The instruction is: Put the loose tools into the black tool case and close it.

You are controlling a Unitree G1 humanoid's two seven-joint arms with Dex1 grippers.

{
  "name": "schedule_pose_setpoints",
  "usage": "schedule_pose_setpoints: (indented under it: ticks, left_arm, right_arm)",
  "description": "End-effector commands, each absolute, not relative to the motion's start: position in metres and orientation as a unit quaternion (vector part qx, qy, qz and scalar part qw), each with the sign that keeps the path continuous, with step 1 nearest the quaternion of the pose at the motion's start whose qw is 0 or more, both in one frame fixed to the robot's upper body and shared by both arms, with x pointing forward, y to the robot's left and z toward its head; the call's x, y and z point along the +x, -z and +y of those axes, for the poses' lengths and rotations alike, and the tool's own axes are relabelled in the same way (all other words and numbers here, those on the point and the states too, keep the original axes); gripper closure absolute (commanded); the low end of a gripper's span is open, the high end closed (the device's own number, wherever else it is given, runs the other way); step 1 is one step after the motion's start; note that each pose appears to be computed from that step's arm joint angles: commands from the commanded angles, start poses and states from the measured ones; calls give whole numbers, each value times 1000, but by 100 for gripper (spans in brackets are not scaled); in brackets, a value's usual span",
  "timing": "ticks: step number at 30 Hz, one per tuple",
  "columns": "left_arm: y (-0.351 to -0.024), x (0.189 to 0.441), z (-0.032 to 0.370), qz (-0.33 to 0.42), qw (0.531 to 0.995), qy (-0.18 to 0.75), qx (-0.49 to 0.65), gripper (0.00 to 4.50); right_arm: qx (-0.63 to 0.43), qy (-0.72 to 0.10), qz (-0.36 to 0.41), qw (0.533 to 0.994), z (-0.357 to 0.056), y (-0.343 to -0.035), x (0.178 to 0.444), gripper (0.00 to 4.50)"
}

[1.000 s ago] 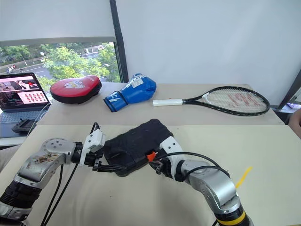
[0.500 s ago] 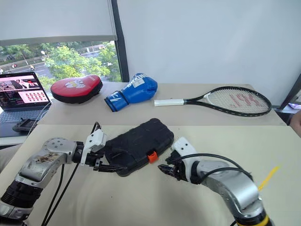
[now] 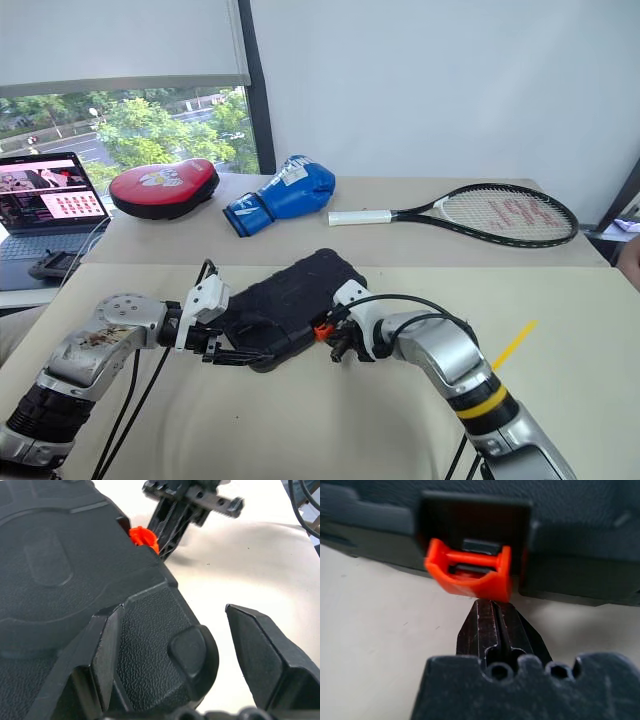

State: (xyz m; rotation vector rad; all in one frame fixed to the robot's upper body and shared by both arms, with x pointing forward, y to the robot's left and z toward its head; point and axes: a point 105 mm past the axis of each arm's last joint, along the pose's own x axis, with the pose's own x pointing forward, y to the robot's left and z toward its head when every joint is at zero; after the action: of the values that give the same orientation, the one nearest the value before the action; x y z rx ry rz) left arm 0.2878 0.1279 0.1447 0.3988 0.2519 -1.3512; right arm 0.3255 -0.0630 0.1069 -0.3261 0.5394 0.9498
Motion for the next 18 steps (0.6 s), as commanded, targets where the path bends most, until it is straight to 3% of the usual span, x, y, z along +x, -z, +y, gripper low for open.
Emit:
schedule_pose_setpoints:
  ticks: [1, 11, 18]
  left_arm:
    - [-141, 286, 126, 121, 752, 621, 184, 104]
    - [-130, 286, 127, 136, 746, 622, 195, 104]
    - [-124, 288, 127, 142, 748, 618, 196, 104]
  right_arm:
    - [-166, -470, 196, 844, -56, -136, 333, 438]
    - [-210, -516, 166, 814, -45, -166, 331, 438]
    - [-222, -507, 180, 813, -55, -161, 333, 438]
